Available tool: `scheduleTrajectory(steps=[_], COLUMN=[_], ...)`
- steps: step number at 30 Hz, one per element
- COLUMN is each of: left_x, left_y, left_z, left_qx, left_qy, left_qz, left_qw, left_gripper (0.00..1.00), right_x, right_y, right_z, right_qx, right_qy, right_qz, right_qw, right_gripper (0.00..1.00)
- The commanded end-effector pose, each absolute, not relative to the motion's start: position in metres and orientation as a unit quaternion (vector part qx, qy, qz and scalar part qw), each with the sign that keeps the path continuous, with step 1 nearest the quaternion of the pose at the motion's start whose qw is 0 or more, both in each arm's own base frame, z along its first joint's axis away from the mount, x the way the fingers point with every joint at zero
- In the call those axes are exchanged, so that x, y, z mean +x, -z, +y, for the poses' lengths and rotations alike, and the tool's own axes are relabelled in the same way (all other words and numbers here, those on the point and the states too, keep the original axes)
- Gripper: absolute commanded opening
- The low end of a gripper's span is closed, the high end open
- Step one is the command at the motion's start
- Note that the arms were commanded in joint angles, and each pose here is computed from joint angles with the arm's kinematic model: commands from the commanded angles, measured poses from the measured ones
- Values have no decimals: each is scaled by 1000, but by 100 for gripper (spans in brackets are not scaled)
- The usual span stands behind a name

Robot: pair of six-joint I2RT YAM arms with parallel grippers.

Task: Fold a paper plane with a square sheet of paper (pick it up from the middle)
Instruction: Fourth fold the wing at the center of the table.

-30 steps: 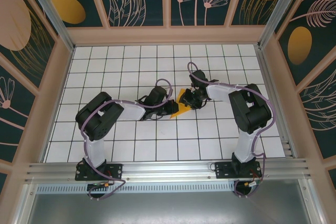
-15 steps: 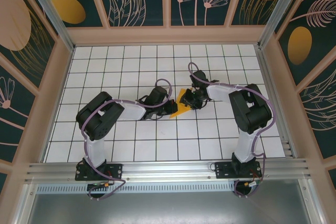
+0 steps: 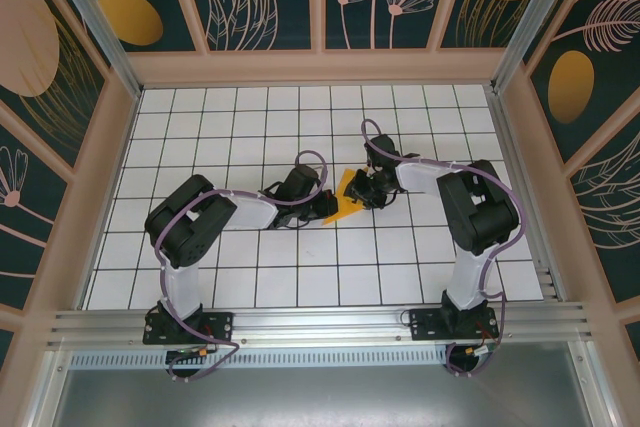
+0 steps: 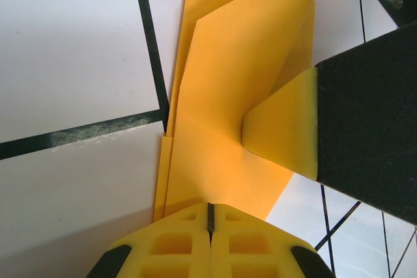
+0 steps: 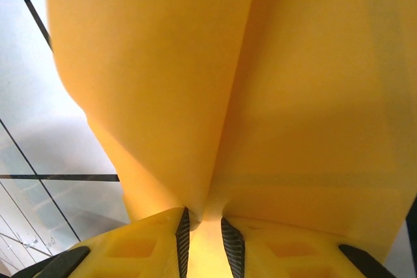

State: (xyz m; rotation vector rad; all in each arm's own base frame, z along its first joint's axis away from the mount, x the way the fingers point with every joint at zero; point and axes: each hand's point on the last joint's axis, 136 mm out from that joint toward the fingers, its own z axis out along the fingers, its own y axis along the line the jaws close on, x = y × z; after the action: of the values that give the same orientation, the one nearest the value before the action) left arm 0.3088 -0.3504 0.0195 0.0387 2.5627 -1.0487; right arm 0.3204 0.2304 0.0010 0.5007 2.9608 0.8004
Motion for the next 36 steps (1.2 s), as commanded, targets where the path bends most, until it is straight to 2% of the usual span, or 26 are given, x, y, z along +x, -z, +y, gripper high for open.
scheduleTrajectory(steps=[1, 25, 31, 36], left_x=[307, 295, 289, 284], left_y=[-6, 20, 32, 42], left_z=[-346, -336, -328, -321], left_qx=[7, -9, -1, 12], left_qy=[357, 324, 295, 267], left_qz=[919, 937, 950, 959], left_qw=[167, 127, 107, 95], left_gripper=[4, 3, 1, 0], right_x=[236, 230, 251, 300], right_y=[106, 112, 90, 30], right_z=[145, 141, 158, 188], right_qx=[209, 211, 206, 178], right_qy=[-37, -22, -64, -146], right_qz=[974, 972, 973, 973], right_qw=[-83, -98, -75, -1], right_gripper=[29, 25, 26, 26])
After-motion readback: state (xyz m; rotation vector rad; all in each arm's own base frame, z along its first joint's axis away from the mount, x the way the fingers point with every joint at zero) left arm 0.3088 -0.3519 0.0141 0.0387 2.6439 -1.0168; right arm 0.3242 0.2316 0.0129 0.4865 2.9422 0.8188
